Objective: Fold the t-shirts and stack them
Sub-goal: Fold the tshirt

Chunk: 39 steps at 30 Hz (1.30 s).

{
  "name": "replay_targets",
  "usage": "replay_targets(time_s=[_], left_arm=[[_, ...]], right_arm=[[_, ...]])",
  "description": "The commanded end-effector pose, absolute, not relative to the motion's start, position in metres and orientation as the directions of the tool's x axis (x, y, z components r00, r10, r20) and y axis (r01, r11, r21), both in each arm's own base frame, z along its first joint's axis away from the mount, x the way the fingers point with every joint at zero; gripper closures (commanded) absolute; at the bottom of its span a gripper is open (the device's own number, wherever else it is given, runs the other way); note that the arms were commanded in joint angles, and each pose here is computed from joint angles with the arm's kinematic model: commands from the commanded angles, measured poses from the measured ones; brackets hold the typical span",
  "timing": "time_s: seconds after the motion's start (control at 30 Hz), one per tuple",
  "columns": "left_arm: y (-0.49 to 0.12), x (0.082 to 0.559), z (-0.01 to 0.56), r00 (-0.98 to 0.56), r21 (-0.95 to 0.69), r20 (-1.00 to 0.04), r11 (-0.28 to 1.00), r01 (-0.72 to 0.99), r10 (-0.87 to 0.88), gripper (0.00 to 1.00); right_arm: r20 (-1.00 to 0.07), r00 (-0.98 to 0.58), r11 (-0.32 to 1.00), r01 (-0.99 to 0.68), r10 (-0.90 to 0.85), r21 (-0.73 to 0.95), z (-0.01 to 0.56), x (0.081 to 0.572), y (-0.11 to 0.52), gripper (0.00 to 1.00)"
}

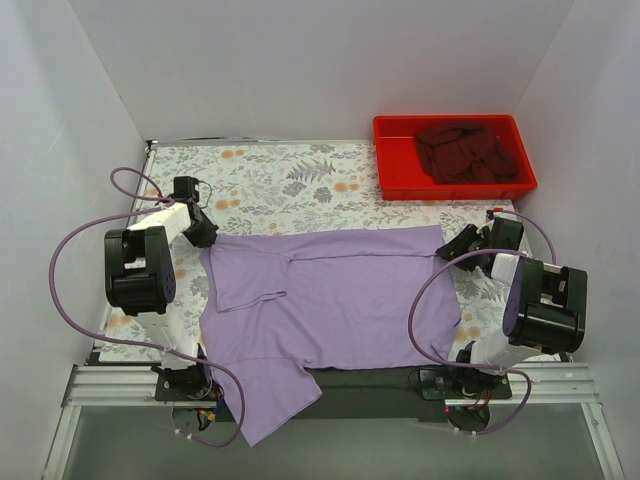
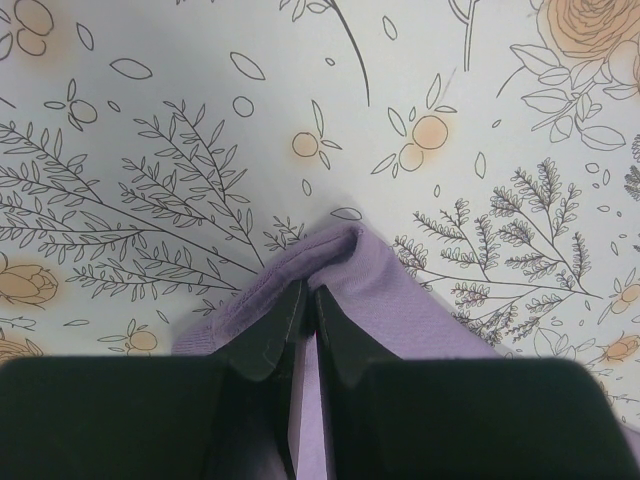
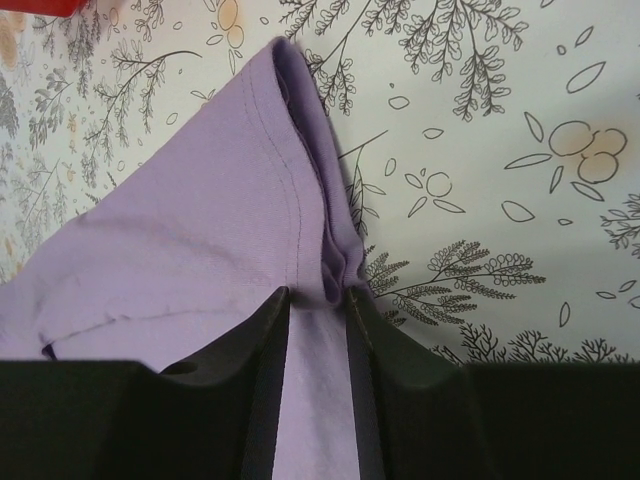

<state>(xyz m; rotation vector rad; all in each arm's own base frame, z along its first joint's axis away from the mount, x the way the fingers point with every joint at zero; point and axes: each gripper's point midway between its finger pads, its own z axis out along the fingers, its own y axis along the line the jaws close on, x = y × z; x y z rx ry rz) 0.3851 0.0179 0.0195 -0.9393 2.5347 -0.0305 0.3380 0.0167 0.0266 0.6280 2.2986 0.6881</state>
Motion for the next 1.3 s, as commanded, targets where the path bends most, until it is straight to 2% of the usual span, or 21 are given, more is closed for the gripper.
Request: replay_targets(time_s=[0.0,0.2,0.37,0.5,0.9,1.0,1.03,1.13,1.17,1.23,1.27], left_arm=[[0.017,0.390,0.029,-0.668,-0.183,-0.420,0.779,-0.600,-0.614,0.94],[0.018,0.389,0.028,-0.671,-0.178,-0.417,0.779,-0.602,-0.614,0.94],[0.020,0.388,0.028,-0.672,-0.165,-0.419,0.779,-0.605,-0.611,0.93],[0.023,0.386,0.027,-0.671,-0.149,-0.422,0.777,-0.612,-0.609,0.93],[0.025,0.382,0.020,-0.684,-0.121,-0.404,0.776,-0.619,-0.608,0.91],[0.023,0.383,0.024,-0.685,-0.130,-0.409,0.781,-0.611,-0.604,0.85],[0.022,0.383,0.025,-0.688,-0.131,-0.412,0.786,-0.605,-0.598,0.80],[0.023,0.381,0.041,-0.682,-0.114,-0.460,0.800,-0.589,-0.568,0.69],[0.019,0.379,0.044,-0.687,-0.102,-0.472,0.808,-0.580,-0.552,0.60],[0.026,0.375,0.064,-0.665,-0.082,-0.515,0.804,-0.589,-0.541,0.53],[0.008,0.375,0.071,-0.683,-0.079,-0.529,0.830,-0.552,-0.504,0.46]], right_arm=[[-0.483,-0.659,0.760,0.216,0.577,0.613,0.037,0.346,0.016,0.65],[-0.513,-0.652,0.776,0.193,0.559,0.600,0.049,0.348,0.014,0.76],[-0.532,-0.651,0.800,0.202,0.541,0.565,0.056,0.348,0.007,0.91],[-0.551,-0.661,0.833,0.218,0.510,0.509,0.057,0.346,-0.002,0.97],[-0.509,-0.726,0.868,0.253,0.462,0.427,0.044,0.336,-0.012,0.99],[-0.500,-0.745,0.875,0.233,0.441,0.425,0.043,0.337,-0.010,0.88],[-0.509,-0.745,0.879,0.221,0.431,0.422,0.047,0.340,-0.010,0.80],[-0.540,-0.748,0.901,0.179,0.385,0.395,0.060,0.344,-0.004,0.65],[-0.566,-0.743,0.916,0.160,0.357,0.367,0.068,0.349,-0.002,0.57],[-0.593,-0.739,0.934,0.139,0.320,0.330,0.079,0.350,0.002,0.50],[-0.614,-0.735,0.946,0.120,0.288,0.300,0.085,0.353,0.008,0.49]])
